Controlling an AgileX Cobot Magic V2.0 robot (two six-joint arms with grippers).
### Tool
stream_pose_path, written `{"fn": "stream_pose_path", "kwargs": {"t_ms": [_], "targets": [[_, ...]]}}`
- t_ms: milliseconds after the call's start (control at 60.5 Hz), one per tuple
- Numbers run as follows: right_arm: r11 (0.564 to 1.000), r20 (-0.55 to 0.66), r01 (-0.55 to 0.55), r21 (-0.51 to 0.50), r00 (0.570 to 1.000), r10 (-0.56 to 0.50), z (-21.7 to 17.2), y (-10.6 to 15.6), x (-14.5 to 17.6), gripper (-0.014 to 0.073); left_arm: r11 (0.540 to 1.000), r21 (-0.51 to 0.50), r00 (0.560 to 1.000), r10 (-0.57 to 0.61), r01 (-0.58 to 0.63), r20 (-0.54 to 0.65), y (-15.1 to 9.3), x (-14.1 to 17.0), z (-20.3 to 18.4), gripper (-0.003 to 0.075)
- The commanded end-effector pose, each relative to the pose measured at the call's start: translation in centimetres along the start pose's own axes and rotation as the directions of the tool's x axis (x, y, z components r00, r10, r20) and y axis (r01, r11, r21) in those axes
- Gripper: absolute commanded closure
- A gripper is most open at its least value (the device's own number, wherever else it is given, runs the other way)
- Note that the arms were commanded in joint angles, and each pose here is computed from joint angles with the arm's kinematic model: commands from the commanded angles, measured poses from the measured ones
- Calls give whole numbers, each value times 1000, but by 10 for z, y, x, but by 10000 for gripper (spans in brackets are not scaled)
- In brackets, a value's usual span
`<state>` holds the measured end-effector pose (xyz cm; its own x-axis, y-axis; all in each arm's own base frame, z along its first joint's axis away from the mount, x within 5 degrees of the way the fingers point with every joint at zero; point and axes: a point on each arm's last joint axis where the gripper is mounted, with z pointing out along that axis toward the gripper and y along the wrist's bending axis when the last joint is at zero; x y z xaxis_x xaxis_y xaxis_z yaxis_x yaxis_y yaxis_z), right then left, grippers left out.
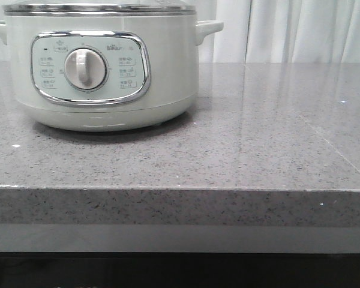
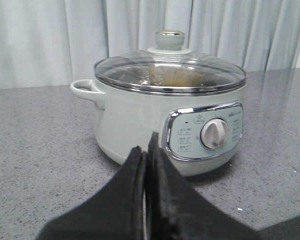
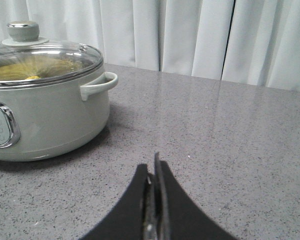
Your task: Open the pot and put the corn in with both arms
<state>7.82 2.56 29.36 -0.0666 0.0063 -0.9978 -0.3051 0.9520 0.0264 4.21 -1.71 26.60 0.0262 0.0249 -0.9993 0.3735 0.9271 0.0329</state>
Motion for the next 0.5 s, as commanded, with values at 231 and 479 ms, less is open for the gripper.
{"fn": "stream_pose_path", "kwargs": {"t_ms": [231, 479], "targets": [[1000, 100, 10, 23, 995, -13, -1, -2, -15, 659, 974, -224, 996, -16, 34, 84, 9, 13, -5, 738], [1000, 97, 10, 23, 995, -13, -1, -2, -15, 659, 941, -335, 997, -67, 54, -27, 15, 55, 3, 738]]}}
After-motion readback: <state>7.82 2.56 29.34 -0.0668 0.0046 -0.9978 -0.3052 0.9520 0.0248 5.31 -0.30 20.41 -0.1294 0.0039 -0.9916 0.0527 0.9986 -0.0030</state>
